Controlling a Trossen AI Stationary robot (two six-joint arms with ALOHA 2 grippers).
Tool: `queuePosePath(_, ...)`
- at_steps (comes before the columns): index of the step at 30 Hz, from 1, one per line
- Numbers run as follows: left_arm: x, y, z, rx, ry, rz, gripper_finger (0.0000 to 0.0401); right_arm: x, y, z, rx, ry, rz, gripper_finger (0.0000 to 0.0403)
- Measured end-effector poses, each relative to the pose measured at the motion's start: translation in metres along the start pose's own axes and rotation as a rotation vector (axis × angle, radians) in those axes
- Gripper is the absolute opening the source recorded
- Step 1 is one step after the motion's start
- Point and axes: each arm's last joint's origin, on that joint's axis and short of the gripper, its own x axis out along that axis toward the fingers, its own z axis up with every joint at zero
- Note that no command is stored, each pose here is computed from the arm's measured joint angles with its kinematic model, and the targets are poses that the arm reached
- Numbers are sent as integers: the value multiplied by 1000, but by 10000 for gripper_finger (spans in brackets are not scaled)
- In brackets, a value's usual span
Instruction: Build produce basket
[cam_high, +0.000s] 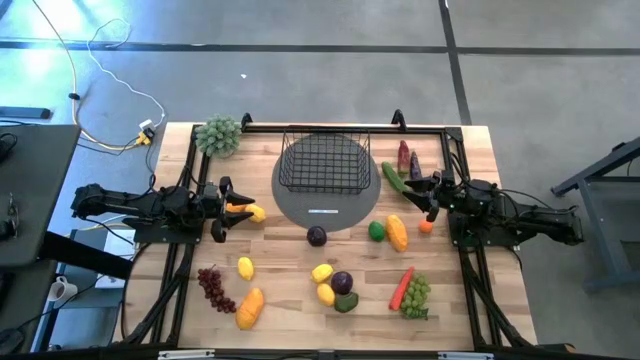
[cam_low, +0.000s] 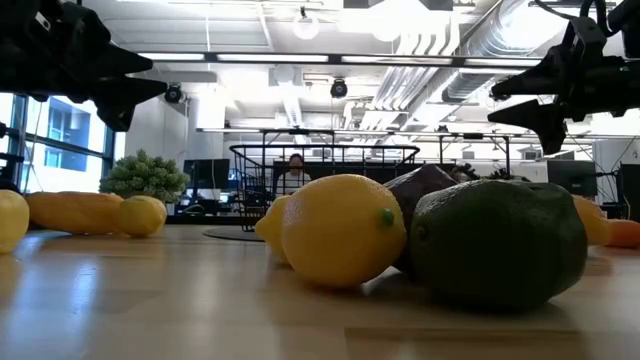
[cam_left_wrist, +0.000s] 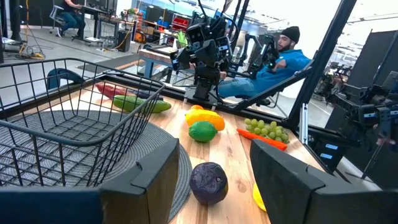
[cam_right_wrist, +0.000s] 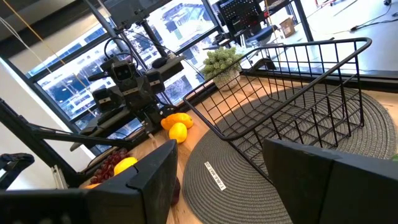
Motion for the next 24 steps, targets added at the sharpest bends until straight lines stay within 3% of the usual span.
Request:
queuePosePath(19,0,0,0,0,0,-1,188,0,0,0,1,4,-2,220)
queuePosePath(24,0,0,0,0,0,0,188,-2,4,7,-9,93,-54,220)
